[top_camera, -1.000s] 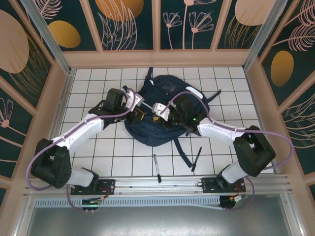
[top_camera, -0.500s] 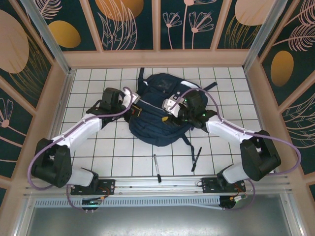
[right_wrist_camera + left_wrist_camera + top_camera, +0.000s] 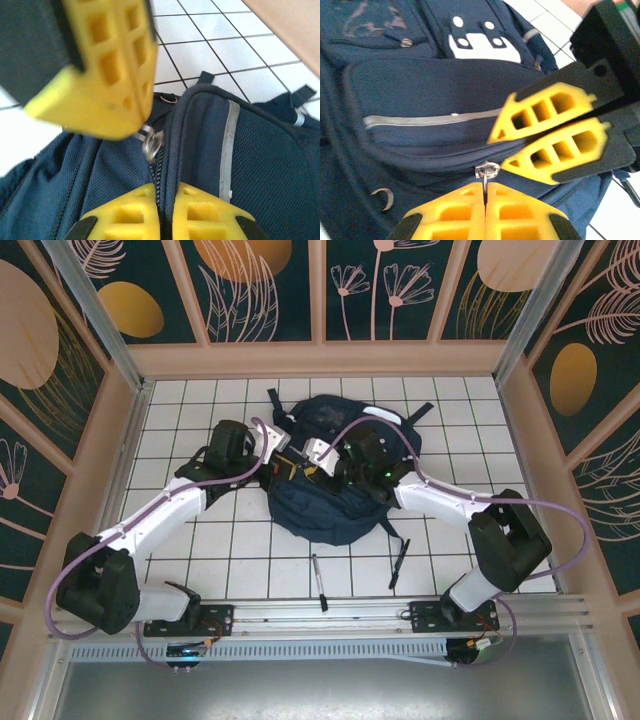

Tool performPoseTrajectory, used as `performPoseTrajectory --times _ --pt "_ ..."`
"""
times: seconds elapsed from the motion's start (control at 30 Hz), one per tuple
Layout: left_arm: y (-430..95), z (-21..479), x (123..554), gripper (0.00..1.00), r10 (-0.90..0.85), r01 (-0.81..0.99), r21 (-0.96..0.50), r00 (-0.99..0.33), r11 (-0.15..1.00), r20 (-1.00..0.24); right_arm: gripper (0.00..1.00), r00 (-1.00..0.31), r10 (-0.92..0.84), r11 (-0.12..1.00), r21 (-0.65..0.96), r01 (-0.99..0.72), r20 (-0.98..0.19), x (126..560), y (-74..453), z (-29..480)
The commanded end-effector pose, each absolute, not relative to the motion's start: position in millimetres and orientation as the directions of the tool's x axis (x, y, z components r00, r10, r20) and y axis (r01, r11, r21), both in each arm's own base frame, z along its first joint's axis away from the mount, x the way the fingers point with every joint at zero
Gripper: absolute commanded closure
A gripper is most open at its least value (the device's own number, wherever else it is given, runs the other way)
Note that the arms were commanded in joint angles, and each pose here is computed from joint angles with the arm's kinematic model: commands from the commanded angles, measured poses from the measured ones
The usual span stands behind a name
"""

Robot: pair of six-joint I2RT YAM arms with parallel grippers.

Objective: Pack the student bag

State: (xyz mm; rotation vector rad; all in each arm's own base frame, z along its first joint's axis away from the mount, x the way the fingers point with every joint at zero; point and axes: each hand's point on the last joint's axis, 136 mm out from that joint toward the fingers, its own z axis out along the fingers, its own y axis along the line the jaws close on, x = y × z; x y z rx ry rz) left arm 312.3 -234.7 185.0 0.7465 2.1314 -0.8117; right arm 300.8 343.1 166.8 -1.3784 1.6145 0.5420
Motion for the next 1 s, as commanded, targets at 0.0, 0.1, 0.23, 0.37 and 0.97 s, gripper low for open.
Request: performPoseTrajectory --times 0.0,0.1,0.23,0.37,0.97 --pt "-191 198 344 1.00 0.193 0.649 -0.227 -0.510 0.727 -0.838 1.00 0.128 -0.659 0.165 -0.309 -0.936 -0.741 296 318 144" --pt "-160 172 363 1.00 0.248 0.587 -0.146 -0.536 0.797 -0.807 1.00 0.171 -0.709 0.099 -0.337 -0.936 -0.684 293 302 136" --pt "-135 137 381 1.00 0.248 0.511 -0.146 -0.623 0.847 -0.742 1.00 0.221 -0.705 0.085 -0.389 -0.917 -0.674 299 289 144" --pt "-164 143 365 1.00 0.224 0.607 -0.278 -0.620 0.744 -0.752 0.84 0.195 -0.678 0.153 -0.396 -0.905 -0.709 312 294 155" --pt "-182 164 330 0.54 0.315 0.759 -0.160 -0.439 0.631 -0.841 0.50 -0.174 -0.729 0.350 -0.141 -0.926 -0.662 318 352 100"
